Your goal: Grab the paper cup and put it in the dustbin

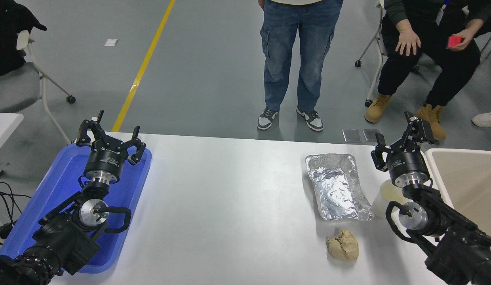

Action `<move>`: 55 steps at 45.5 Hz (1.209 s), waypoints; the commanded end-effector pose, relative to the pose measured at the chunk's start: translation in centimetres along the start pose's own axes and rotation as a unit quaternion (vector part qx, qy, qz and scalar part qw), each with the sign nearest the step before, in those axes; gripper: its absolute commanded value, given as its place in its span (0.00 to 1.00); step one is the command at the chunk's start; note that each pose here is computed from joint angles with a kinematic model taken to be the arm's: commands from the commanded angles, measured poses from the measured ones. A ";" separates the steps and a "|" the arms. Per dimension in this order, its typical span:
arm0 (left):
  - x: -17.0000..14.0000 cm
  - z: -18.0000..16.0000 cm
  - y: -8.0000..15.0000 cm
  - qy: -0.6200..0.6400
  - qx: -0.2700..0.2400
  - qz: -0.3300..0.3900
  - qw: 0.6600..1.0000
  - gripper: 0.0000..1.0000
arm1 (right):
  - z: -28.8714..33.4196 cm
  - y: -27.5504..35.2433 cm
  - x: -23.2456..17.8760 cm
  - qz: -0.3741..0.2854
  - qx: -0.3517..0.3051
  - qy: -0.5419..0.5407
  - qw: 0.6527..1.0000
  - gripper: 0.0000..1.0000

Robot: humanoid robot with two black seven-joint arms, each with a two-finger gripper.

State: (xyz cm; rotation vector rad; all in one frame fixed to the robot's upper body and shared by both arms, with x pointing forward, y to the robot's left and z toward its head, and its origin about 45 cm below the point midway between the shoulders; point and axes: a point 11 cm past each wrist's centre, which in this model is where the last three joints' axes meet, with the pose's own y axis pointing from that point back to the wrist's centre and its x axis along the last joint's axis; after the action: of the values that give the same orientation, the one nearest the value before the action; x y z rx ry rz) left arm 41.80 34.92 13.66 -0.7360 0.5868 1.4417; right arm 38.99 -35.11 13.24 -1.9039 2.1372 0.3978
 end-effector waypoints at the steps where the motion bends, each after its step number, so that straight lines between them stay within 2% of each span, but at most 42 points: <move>1: -0.1 0.0 -0.1 -0.001 0.000 -0.001 1.000 1.00 | -0.2 -0.2 -0.2 -0.002 0.002 0.000 1.000 1.00; 22: 0.0 0.0 0.0 -0.001 0.000 0.000 1.000 1.00 | 0.1 0.1 0.0 -0.001 -0.002 0.002 1.000 1.00; 40: 0.0 0.0 0.0 -0.001 0.000 0.000 1.000 1.00 | -2.8 -0.9 1.4 0.001 0.020 0.026 0.999 1.00; 55: 0.0 0.0 0.0 -0.001 0.000 0.000 1.000 1.00 | -2.7 -0.9 1.4 0.001 0.019 0.025 0.999 1.00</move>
State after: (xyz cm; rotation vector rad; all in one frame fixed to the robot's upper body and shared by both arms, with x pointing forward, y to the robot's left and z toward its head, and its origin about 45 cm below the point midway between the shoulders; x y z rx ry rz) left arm 41.80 34.91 13.66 -0.7356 0.5865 1.4410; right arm 39.70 -37.26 15.09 -1.9104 2.1592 0.3164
